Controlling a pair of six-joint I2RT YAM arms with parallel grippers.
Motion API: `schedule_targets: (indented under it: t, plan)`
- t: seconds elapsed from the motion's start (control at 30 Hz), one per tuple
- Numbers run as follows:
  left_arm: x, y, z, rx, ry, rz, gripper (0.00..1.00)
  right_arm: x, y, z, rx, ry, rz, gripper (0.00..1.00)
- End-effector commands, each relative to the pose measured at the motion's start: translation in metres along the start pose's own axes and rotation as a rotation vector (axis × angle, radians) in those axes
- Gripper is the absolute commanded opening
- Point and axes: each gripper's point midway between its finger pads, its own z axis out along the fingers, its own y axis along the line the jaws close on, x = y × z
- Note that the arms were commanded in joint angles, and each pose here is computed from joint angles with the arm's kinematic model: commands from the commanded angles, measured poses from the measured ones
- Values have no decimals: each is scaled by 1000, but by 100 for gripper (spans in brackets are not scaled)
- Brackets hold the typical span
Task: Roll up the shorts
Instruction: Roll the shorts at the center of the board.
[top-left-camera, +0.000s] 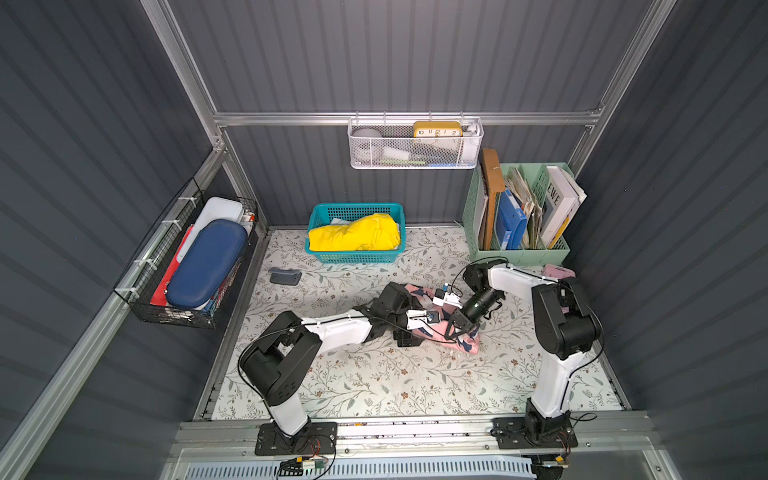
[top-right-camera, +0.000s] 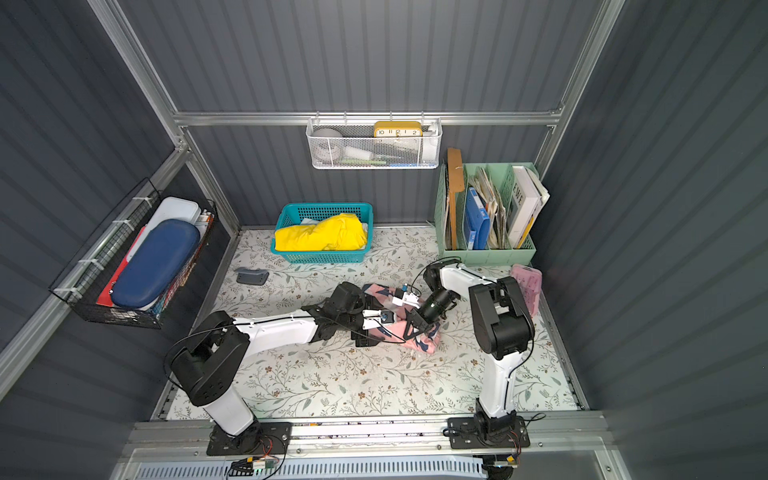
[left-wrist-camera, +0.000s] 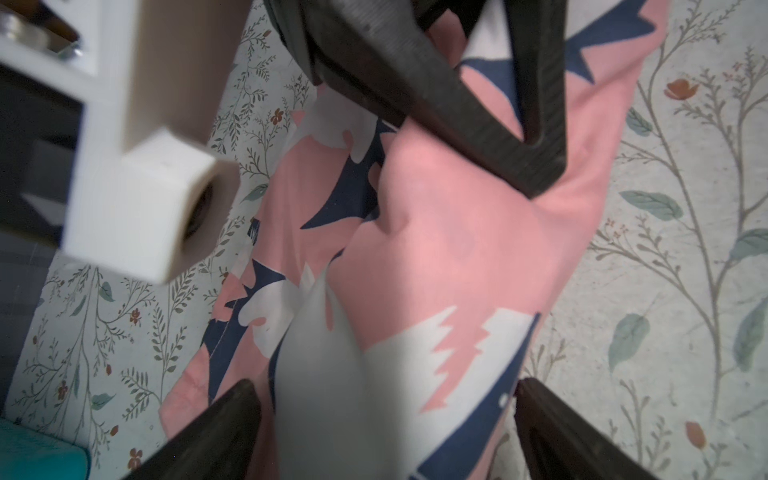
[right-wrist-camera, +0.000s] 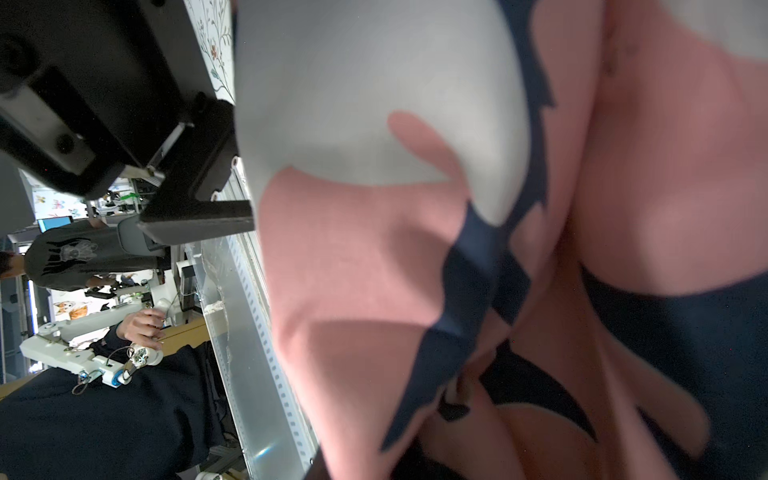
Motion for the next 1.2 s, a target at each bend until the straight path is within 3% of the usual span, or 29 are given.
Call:
schedule_targets:
  t: [0.0, 0.07, 0.17, 0.23, 0.43, 0.8, 1.1, 1.17]
  plan:
    - [3, -5, 10, 37, 1, -25, 91, -5, -2, -6, 53, -39, -36, 0]
    - [7, -8, 14, 67, 24, -64, 83, -6, -2, -7, 71, -53, -51, 0]
    - [6, -12, 16, 104, 30, -106, 55, -7, -6, -9, 108, -73, -66, 0]
    - [3, -13, 16, 119, 17, -112, 43, -8, -5, -10, 118, -89, -87, 0]
    - [5, -19, 20, 177, 38, -139, 24, -10, -4, -14, 162, -136, -146, 10]
    - [-1, -28, 4, 242, 67, -207, 16, -16, -14, -30, 346, -247, -235, 23]
    - [8, -43, -4, 293, 119, -240, 13, -37, -12, -77, 618, -481, -352, 29]
    - [9, -44, -6, 295, 127, -250, 13, -36, -10, -89, 686, -510, -373, 39]
